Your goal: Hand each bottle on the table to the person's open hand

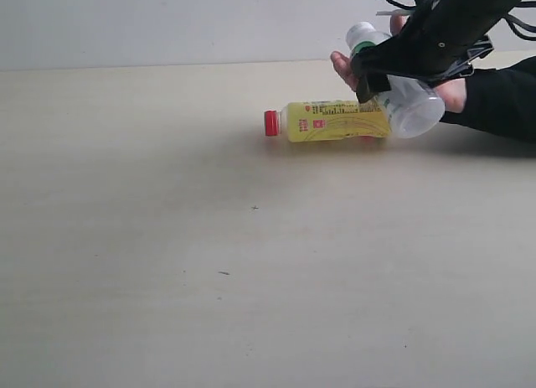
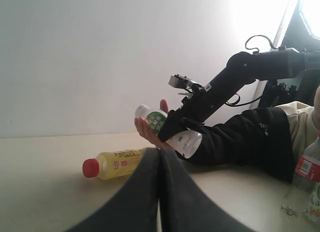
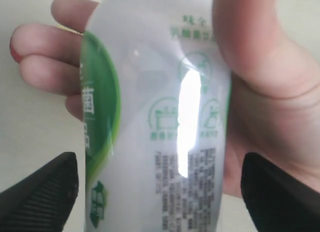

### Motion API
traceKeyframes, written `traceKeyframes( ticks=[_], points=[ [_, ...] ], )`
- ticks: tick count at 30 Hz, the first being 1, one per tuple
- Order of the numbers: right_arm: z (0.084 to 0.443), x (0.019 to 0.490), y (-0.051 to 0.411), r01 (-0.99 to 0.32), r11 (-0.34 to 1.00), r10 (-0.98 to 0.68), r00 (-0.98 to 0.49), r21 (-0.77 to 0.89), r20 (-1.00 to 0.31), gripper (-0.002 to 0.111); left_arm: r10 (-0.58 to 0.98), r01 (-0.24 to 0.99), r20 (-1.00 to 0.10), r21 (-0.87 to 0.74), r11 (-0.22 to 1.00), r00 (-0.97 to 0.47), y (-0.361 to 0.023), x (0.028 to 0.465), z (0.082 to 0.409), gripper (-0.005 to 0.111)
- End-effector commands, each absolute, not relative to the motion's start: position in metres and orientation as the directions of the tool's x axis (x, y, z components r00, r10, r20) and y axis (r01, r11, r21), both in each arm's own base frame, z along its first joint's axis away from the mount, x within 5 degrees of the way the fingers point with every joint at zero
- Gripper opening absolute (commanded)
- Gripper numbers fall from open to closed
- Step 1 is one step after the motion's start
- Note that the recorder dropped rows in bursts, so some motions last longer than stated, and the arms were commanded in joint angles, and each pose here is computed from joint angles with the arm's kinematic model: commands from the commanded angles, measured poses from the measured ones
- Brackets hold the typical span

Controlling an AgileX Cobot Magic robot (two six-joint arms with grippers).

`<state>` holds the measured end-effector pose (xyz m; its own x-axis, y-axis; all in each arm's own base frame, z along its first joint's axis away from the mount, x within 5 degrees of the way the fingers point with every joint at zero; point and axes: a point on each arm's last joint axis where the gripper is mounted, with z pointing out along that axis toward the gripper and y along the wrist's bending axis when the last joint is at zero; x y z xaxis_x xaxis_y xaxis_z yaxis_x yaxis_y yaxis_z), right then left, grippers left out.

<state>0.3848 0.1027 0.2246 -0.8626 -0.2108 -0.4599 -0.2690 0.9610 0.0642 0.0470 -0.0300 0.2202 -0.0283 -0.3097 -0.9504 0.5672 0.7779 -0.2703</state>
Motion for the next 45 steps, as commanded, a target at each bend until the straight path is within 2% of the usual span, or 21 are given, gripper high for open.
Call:
traceKeyframes(
  ticks=[1,7,12,18,23,25,28,31,36,39,45],
  points=[
    [0.227,0.386,0.101,-0.270,0.961,-0.214,-0.851,0.050,-0.479,0.089,-0.311,0.568,-0.950,-0.269,0.778,-0.024,-0.030,0.047,0.220,0.000],
    [0.251,0.379,0.099,-0.281,0.959,-0.219,-0.818,0.038,-0.532,0.095,-0.311,0.568,-0.950,-0.269,0.778,-0.024,-0.030,0.047,0.220,0.000],
    [0.274,0.370,0.097,-0.287,0.957,-0.218,-0.792,0.034,-0.570,0.094,-0.311,0.568,-0.950,-0.269,0.778,-0.024,-0.030,0.047,0.220,0.000],
    [0.293,0.353,0.101,-0.383,0.921,-0.277,-0.772,0.070,-0.573,0.094,-0.311,0.568,-0.950,-0.269,0.778,-0.024,-0.030,0.047,0.220,0.000],
    [0.309,0.342,0.102,-0.406,0.909,-0.279,-0.760,0.094,-0.587,0.092,-0.311,0.568,-0.950,-0.269,0.778,-0.024,-0.030,0.047,0.220,0.000],
    [0.316,0.337,0.101,-0.407,0.908,-0.275,-0.757,0.099,-0.592,0.084,-0.311,0.568,-0.950,-0.269,0.778,-0.024,-0.030,0.047,0.220,0.000],
    [0.325,0.330,0.101,-0.409,0.904,-0.260,-0.757,0.125,-0.600,0.066,-0.311,0.568,-0.950,-0.269,0.778,-0.024,-0.030,0.047,0.220,0.000],
    [0.335,0.320,0.103,-0.422,0.890,-0.241,-0.754,0.171,-0.611,0.044,-0.311,0.568,-0.950,-0.269,0.778,-0.024,-0.030,0.047,0.220,0.000],
    [0.348,0.307,0.113,-0.533,0.809,-0.275,-0.717,0.249,-0.641,0.003,-0.311,0.568,-0.950,-0.269,0.778,-0.024,-0.030,0.047,0.220,0.000],
    [0.342,0.301,0.124,-0.572,0.767,-0.285,-0.710,0.292,-0.644,0.000,-0.311,0.568,-0.950,-0.269,0.778,-0.024,-0.030,0.047,0.220,0.000],
    [0.302,0.288,0.155,-0.602,0.763,-0.337,-0.681,0.235,-0.650,0.000,-0.311,0.568,-0.950,-0.269,0.778,-0.024,-0.030,0.047,0.220,0.000]
  ],
)
